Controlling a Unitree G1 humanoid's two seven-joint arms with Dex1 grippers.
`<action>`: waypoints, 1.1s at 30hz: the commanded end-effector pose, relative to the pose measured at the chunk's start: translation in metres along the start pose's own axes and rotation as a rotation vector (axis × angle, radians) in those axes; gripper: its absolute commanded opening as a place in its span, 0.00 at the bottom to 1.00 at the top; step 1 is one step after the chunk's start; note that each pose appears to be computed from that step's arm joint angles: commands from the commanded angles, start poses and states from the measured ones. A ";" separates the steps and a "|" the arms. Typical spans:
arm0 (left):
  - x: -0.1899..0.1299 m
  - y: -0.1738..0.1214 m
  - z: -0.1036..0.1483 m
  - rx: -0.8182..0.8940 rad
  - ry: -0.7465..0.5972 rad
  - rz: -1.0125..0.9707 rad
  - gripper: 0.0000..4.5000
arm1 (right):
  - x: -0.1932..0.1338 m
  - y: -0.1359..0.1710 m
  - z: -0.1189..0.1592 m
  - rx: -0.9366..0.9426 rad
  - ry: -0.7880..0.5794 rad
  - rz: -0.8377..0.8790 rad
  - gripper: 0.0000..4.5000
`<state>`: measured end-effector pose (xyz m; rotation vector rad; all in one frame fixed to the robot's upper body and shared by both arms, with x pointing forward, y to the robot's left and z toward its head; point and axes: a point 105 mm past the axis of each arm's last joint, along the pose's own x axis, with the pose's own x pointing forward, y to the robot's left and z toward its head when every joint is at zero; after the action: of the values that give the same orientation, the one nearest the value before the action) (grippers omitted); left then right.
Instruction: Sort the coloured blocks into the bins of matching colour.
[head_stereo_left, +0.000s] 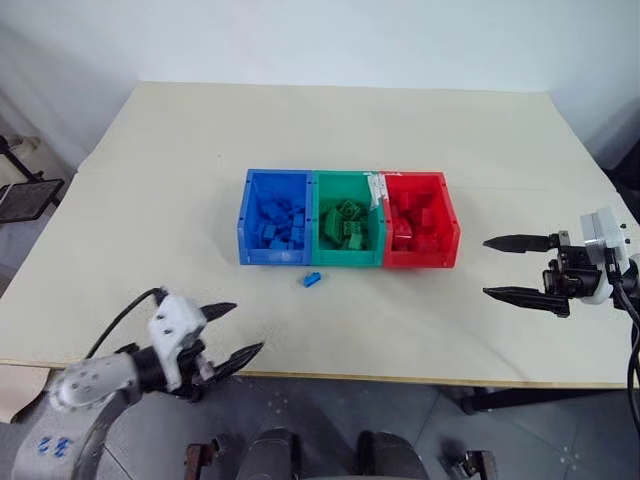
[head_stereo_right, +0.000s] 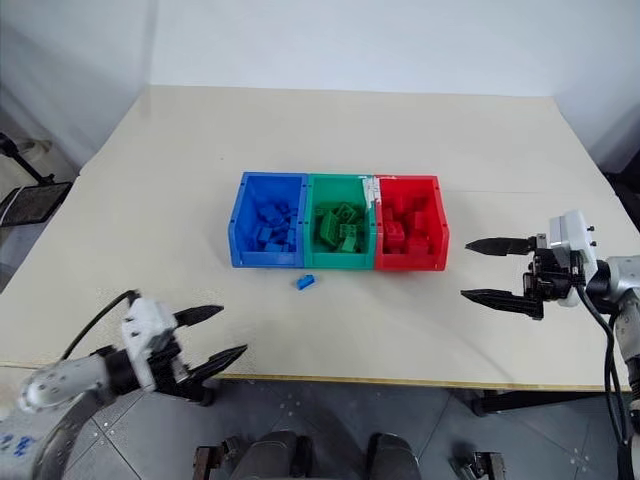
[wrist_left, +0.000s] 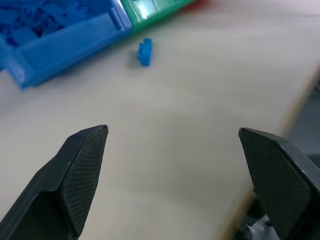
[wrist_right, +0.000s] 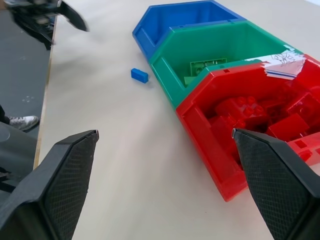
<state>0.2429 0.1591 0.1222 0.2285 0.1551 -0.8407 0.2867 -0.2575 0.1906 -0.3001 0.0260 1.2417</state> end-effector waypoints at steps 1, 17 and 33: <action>0.032 -0.002 0.012 0.001 -0.006 0.025 0.99 | -0.004 0.011 0.013 -0.057 -0.005 0.082 1.00; 0.107 0.000 0.006 0.002 0.138 -0.014 0.99 | -0.015 0.022 0.006 -0.051 0.004 0.040 1.00; 0.134 -0.007 -0.004 -0.020 0.214 -0.120 0.66 | -0.020 0.027 0.010 -0.053 -0.015 0.017 1.00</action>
<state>0.3330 0.0624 0.0985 0.3029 0.3329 -0.9096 0.2612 -0.2672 0.1896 -0.3170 0.0139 1.2115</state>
